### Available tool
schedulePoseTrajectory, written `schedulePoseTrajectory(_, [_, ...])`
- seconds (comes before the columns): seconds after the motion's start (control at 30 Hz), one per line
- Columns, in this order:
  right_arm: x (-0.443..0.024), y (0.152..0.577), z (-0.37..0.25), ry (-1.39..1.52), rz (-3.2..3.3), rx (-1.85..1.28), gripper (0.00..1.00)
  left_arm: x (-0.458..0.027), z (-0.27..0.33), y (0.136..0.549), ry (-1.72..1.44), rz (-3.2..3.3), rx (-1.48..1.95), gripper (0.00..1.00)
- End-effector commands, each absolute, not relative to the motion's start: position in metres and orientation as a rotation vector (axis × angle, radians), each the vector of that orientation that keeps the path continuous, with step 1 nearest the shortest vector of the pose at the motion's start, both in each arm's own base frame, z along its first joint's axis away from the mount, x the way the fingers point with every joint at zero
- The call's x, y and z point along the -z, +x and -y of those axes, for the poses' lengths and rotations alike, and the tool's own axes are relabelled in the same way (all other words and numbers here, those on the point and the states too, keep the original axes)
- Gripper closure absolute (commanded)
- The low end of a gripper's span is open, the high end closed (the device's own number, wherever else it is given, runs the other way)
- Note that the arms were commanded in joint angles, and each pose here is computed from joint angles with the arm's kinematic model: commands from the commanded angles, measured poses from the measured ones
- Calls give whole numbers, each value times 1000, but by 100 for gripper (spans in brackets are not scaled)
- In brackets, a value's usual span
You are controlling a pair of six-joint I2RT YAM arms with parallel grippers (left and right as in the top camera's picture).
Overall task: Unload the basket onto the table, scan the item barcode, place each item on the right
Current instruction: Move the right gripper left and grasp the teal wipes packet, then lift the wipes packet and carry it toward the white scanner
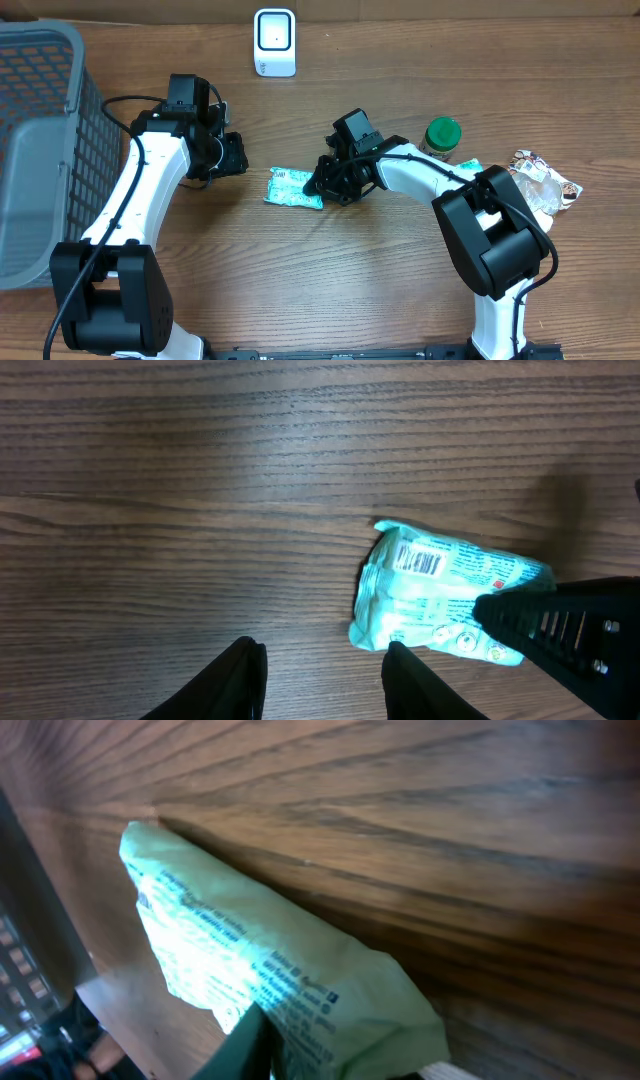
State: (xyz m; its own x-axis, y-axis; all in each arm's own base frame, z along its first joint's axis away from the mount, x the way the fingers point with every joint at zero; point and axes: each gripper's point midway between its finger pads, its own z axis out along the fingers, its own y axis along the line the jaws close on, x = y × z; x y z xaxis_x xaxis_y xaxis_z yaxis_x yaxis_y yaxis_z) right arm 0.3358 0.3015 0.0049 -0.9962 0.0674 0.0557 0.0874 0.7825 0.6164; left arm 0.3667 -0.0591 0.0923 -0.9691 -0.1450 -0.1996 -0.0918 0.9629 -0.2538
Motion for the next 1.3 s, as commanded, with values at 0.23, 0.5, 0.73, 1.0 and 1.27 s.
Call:
schedulePoseTrajectory(0.23, [-14,335,-299,113,2910,1126,96,-85,55,365,-192,-2913,331,58])
schedulePoseTrajectory(0.5, [-121,353,-251,271,3056,1270,96,-83,43,366,-203,-2911,232,56])
schedulePoseTrajectory(0.73, [-216,324,-224,425,3112,1464,96,-85,33,375,-143,-2878,186,58])
schedulePoseTrajectory(1.0, [-276,293,-215,525,3183,1578,96,-84,-10,373,-270,-2874,150,31])
schedulePoseTrajectory(1.27, [-308,277,-207,483,3210,1568,96,-84,-26,371,-327,-2871,137,0])
